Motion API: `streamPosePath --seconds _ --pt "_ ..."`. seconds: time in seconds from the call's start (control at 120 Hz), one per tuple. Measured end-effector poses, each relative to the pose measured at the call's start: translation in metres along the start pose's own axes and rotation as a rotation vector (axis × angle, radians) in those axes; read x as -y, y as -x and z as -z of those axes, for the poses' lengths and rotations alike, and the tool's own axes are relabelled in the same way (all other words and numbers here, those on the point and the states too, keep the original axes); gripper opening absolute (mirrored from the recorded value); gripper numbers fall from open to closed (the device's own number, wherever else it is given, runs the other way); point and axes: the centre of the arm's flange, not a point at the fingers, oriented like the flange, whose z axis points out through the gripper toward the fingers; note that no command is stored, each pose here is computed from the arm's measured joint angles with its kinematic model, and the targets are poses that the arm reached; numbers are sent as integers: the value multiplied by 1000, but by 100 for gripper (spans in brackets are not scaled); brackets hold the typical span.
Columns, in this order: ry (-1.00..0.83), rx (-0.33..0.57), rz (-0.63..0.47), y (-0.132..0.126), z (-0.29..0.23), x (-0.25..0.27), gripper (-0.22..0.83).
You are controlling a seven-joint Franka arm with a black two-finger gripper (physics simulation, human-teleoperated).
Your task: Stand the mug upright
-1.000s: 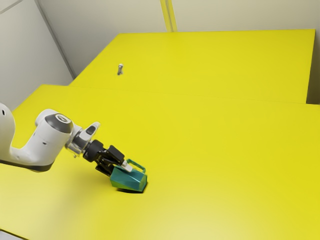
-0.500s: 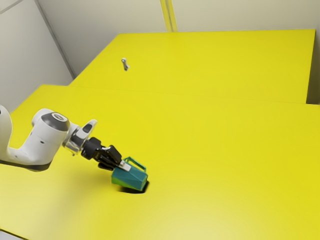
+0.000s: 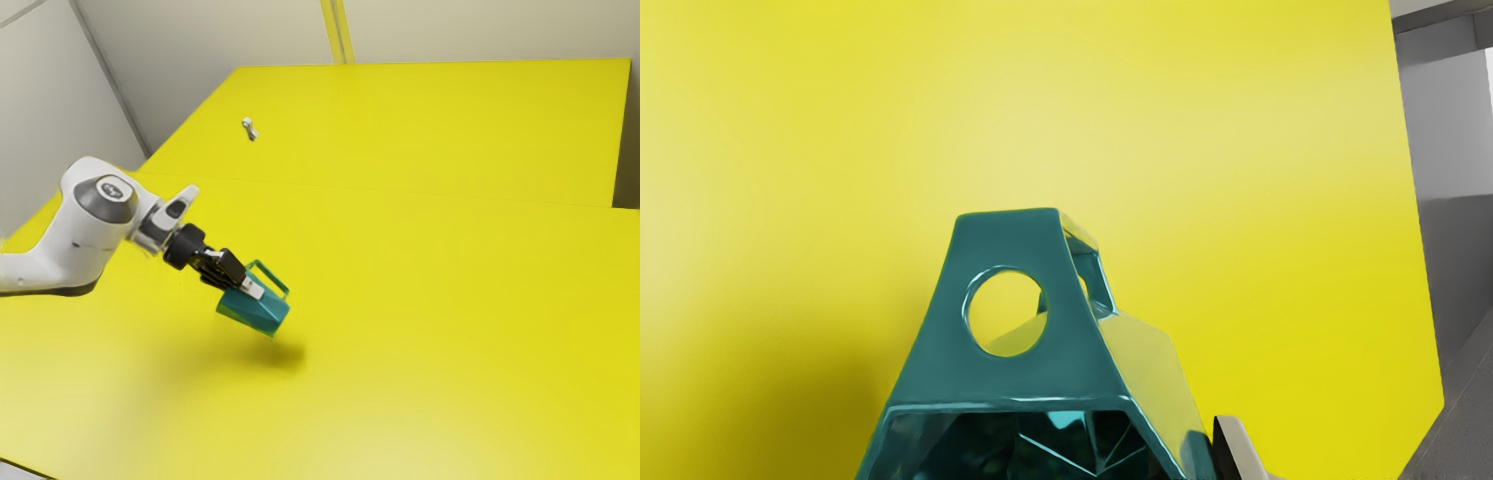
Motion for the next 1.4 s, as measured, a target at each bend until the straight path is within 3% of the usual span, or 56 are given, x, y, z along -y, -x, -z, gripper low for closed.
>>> streamPosePath --seconds 0.317,0.508,0.725,1.117,1.4 --pt "-450 209 -324 -63 35 -57 -15" --pt "-630 294 -366 -78 13 -26 -15" --pt "-727 270 -404 -88 -6 -9 -15" --pt "-797 225 -451 -29 -24 -17 -15" --pt "-832 221 -431 -19 -33 -7 -15"
